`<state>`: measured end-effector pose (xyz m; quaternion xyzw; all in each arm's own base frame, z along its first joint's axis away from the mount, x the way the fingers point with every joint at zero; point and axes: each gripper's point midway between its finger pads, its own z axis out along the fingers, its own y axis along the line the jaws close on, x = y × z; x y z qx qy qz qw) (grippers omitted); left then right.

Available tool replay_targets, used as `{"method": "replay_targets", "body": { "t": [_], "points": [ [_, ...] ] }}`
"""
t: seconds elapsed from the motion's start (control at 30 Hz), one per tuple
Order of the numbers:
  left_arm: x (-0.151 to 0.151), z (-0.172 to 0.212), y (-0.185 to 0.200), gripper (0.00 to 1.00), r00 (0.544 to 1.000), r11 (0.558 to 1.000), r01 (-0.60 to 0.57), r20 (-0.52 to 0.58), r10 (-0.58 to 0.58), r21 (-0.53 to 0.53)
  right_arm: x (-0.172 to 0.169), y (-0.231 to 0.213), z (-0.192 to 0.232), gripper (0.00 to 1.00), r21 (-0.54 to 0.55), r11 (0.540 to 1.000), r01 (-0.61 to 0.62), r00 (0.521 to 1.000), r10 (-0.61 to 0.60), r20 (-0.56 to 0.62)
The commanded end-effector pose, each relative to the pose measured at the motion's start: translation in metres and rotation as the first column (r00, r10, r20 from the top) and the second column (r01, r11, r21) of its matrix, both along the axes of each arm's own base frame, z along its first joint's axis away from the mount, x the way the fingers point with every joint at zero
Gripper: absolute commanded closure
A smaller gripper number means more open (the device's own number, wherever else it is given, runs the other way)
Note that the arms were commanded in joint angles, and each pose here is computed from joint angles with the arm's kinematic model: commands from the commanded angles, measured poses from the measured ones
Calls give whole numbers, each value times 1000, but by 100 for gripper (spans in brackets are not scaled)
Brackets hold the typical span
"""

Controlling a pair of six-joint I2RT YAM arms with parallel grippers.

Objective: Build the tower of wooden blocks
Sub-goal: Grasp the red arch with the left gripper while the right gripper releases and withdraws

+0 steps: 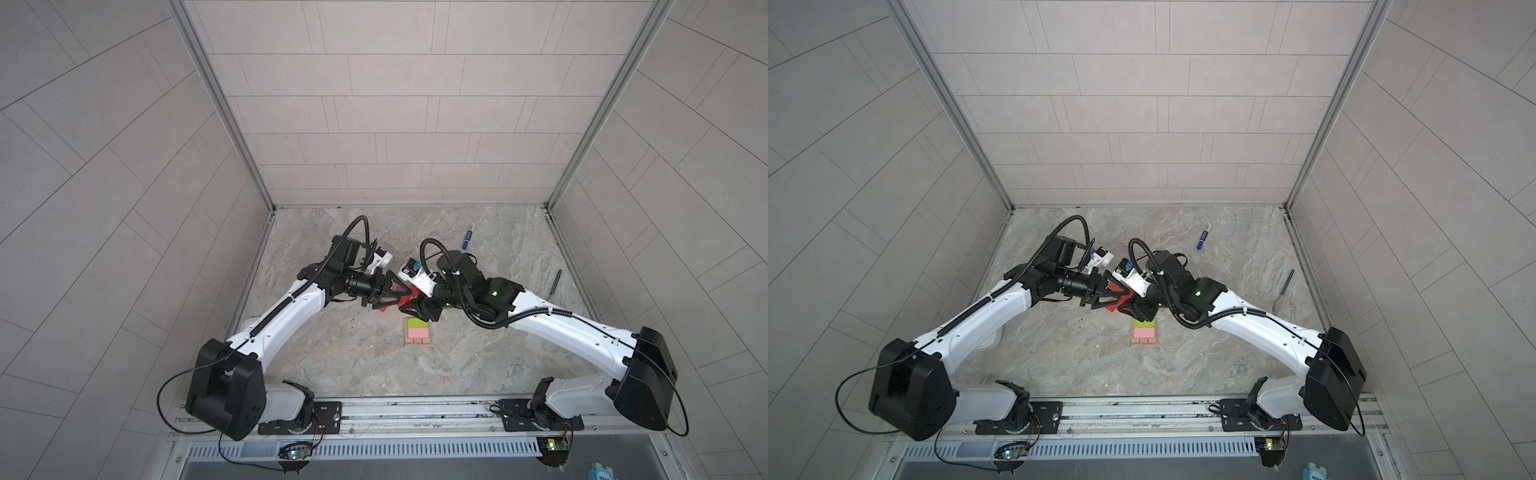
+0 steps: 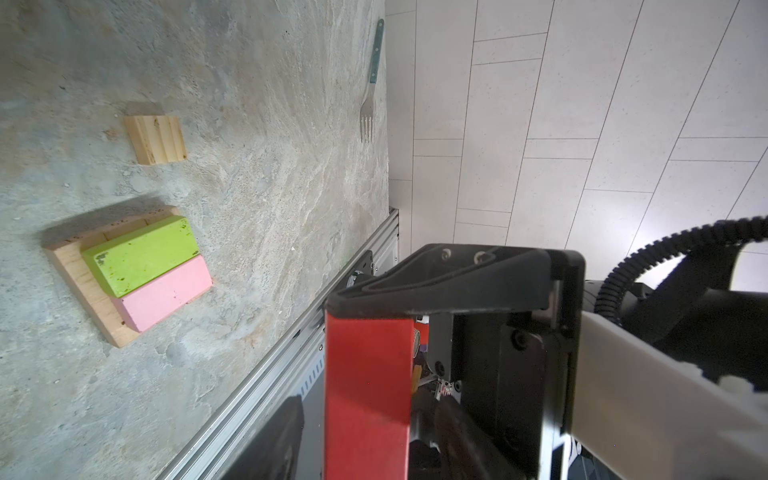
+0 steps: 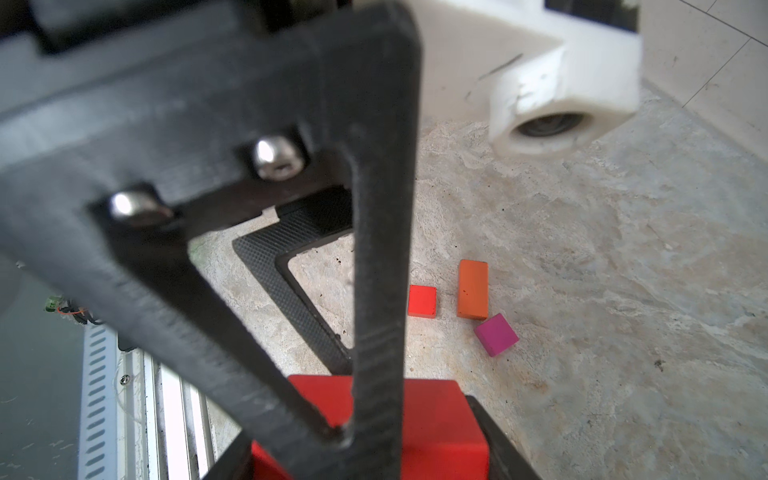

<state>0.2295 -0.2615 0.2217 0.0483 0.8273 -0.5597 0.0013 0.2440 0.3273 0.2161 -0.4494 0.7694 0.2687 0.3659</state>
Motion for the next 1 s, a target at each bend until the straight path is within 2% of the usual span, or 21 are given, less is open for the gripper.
{"method": "replay_targets", "body": {
  "t": [0.0,0.1,0.2,0.4,0.67,0.77,0.83,0.97],
  "points": [
    [-4,-5,-3,45,1000,1000,21,-5,-21,5,1,6,5,55,-7,1000,-24,999,24,31],
    [-5,-7,-5,46,1000,1000,29,-5,-29,9,1,7,4,54,-12,1000,-27,999,28,33],
    [-5,-9,-5,52,999,999,31,-10,-31,14,1,8,3,54,-15,999,-29,999,30,35],
    [-4,-9,-6,56,999,999,32,-10,-31,18,1,8,4,54,-15,999,-30,999,31,38],
    [-2,-5,-6,73,1000,999,28,6,-28,19,1,6,2,54,-25,999,-20,999,21,49],
    [-2,-3,-6,75,999,999,25,20,-26,21,3,4,0,54,-28,1000,-2,999,3,46],
    [-1,-1,-5,76,999,1000,17,32,-18,25,4,4,-3,50,-28,1000,11,999,-10,42],
    [2,-4,-1,79,999,998,-27,41,25,63,8,-4,-5,33,-20,997,78,996,-77,38]
  ]
}}
